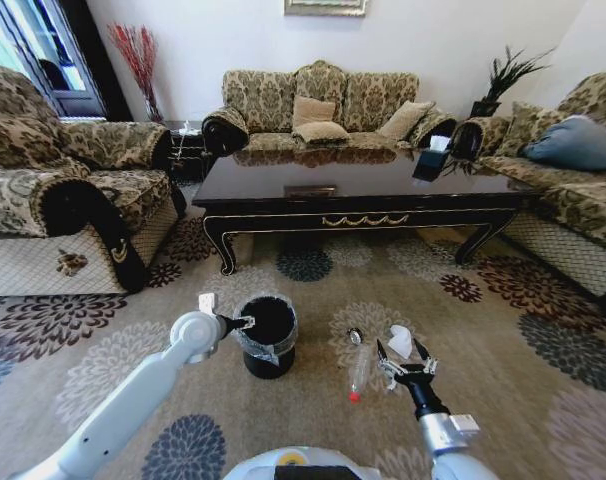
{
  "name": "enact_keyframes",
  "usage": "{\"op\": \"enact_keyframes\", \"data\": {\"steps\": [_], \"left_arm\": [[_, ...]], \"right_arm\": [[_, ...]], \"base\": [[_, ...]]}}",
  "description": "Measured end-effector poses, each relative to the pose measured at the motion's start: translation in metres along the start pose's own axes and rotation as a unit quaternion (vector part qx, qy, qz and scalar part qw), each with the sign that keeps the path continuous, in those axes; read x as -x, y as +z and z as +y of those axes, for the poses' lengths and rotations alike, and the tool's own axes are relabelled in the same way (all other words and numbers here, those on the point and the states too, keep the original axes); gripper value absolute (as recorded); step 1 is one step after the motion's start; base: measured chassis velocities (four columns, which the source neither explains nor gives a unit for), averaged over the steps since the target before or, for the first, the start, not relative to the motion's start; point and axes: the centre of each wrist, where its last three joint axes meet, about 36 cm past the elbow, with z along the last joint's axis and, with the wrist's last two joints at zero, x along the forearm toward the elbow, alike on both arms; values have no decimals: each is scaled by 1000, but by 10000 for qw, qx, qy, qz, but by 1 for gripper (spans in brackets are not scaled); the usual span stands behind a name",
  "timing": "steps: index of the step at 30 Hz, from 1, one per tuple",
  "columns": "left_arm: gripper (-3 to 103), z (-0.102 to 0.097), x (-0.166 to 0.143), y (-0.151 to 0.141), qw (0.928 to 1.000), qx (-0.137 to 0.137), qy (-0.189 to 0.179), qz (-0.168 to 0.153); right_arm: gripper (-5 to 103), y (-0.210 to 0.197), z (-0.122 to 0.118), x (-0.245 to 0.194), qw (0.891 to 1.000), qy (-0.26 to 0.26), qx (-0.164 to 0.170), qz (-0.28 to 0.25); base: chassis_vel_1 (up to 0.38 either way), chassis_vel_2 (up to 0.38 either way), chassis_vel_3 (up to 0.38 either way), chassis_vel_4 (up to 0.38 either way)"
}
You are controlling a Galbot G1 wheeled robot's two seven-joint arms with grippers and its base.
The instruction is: Move to the front of the table and pick up the trash from the floor, then place it into the trash bin.
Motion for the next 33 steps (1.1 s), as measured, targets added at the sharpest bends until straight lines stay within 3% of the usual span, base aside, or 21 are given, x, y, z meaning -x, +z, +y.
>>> {"op": "enact_keyframes", "data": {"steps": [7, 15, 20, 27, 33], "left_arm": [[100, -4, 35, -14, 9992, -295, -29, 269], [101, -19, 58, -19, 9978, -422, -125, 502], [82, -23, 68, -18, 9961, -499, -281, 678], [70, -26, 76, -19, 9947, -558, -376, 773], [43, -25, 77, -15, 9946, -547, -424, 779]], "right_arm": [[100, 2, -1, 1, 10000, 6, 7, 36], [100, 7, -4, -1, 9999, 64, 8, 81], [100, 12, -14, -1, 9998, 166, -4, 133], [100, 14, -17, 0, 9997, 214, 28, 134], [100, 19, -16, 0, 9996, 221, 45, 176]], "base": [[0, 0, 0, 0], [0, 0, 0, 0], [0, 0, 0, 0], [0, 0, 0, 0], [0, 0, 0, 0]]}}
